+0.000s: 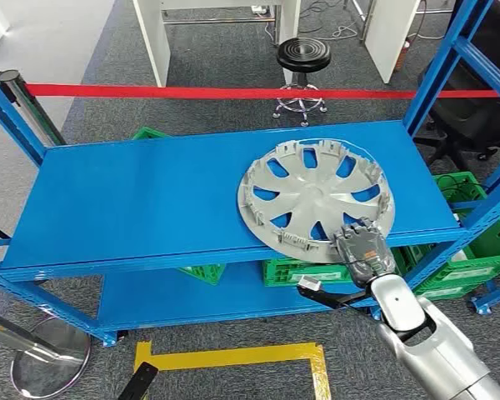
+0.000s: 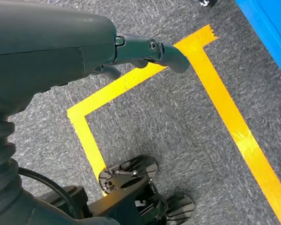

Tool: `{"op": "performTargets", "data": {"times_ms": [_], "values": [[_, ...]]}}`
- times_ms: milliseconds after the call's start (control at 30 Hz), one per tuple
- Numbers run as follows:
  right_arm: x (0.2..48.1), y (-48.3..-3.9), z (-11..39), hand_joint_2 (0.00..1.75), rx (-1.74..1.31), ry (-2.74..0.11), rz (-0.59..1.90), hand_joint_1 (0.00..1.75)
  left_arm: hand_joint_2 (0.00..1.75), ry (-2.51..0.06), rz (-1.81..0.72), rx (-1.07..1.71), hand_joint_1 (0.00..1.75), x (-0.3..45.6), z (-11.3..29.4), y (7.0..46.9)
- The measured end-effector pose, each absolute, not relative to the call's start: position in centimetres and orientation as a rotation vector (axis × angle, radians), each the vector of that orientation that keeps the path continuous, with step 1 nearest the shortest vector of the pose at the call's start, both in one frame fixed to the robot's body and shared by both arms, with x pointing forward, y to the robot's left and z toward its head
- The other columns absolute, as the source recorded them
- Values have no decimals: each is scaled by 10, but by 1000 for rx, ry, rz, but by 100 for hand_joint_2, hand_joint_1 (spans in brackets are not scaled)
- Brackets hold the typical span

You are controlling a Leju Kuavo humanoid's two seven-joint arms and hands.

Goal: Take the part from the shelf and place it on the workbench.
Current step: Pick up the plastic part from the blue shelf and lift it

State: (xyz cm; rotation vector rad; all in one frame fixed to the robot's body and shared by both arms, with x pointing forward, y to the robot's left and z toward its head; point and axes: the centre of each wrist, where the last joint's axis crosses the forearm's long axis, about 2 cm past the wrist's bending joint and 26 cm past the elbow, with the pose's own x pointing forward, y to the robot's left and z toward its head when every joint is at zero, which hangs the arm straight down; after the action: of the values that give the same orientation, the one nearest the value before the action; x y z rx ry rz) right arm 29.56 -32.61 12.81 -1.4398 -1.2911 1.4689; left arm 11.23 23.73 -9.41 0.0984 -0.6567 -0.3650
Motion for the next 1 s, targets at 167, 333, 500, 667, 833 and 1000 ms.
{"op": "performTargets", "data": {"times_ms": [167, 333, 500, 667, 833, 1000], "values": [[290, -299, 143, 175, -1430, -1519, 1330, 175, 175, -662, -330, 115, 0, 109, -95, 242], [282, -263, 163, 175, -1295, -1797, 1154, 175, 175, -652, -239, 96, 0, 99, -99, 253], [265, -239, 180, 175, -1099, -2117, 933, 175, 175, -648, -129, 56, 0, 86, -103, 264], [243, -224, 193, 175, -817, -2364, 713, 175, 175, -654, -72, 43, 0, 82, -104, 270], [218, -215, 202, 175, -446, -2554, 502, 175, 175, -681, -44, 21, 0, 82, -104, 273], [196, -209, 203, 175, 14, -2605, 375, 175, 175, -708, 5, 11, 0, 82, -104, 273]]}}
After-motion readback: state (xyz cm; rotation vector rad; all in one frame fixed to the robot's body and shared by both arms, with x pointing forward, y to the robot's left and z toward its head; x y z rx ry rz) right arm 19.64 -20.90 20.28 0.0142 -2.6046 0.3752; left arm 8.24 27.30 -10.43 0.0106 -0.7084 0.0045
